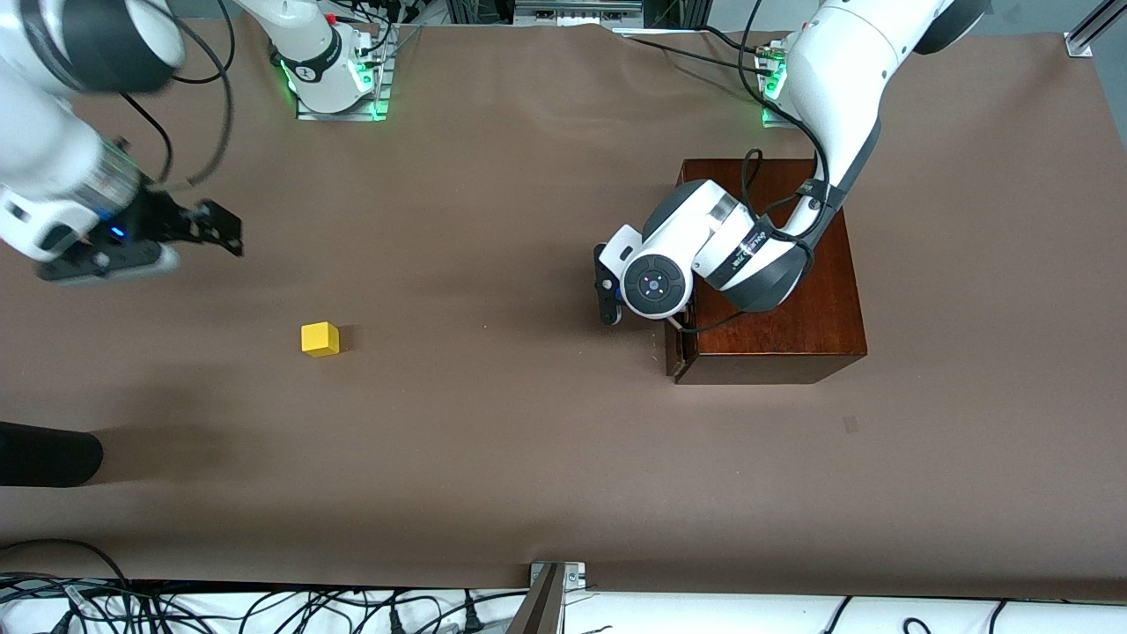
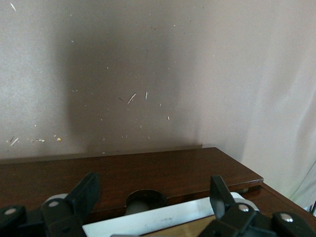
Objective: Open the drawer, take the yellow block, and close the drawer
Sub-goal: 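Release the cube and retract the right gripper while the left gripper withdraws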
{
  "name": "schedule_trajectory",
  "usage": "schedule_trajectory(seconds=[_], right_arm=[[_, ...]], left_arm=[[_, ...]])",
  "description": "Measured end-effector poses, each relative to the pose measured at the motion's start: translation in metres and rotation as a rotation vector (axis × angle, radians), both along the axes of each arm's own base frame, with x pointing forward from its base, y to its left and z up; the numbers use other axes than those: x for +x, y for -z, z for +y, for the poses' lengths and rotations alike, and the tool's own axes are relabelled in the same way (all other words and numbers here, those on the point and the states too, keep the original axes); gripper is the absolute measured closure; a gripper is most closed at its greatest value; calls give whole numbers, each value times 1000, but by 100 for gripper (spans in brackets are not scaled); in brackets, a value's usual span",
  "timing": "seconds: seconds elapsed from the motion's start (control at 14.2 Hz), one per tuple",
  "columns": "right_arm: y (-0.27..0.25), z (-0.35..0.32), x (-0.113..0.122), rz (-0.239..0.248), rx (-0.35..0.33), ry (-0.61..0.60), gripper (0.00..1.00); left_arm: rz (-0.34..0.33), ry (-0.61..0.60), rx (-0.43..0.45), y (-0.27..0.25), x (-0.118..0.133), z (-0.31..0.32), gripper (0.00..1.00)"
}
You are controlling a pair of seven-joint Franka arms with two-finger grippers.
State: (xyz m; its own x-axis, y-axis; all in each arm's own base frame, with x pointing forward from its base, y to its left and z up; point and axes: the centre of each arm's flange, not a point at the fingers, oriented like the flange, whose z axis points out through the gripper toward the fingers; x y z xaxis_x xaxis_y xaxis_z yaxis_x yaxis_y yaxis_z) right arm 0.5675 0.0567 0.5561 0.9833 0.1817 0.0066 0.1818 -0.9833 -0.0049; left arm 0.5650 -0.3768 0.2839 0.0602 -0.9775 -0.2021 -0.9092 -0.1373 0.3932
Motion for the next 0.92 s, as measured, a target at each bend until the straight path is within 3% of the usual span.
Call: schedule_trajectory(seconds=[0.21,0.49,0.7,0.92], right_arm=[[-27,0,-1,12,-1,0,0],[-26,0,4,16,-1,0,0],[-26,4,7,13,0,-5,0],[-30,2,9,5,1,-2,0]], left_arm=[[-47,-76,-42,-43,9,-1,0],[-253,-188,-104,-184,39,52,0],[-391,-286,-67,-255,54,124,0],[-498,-416,-26,-291,70,202,0]])
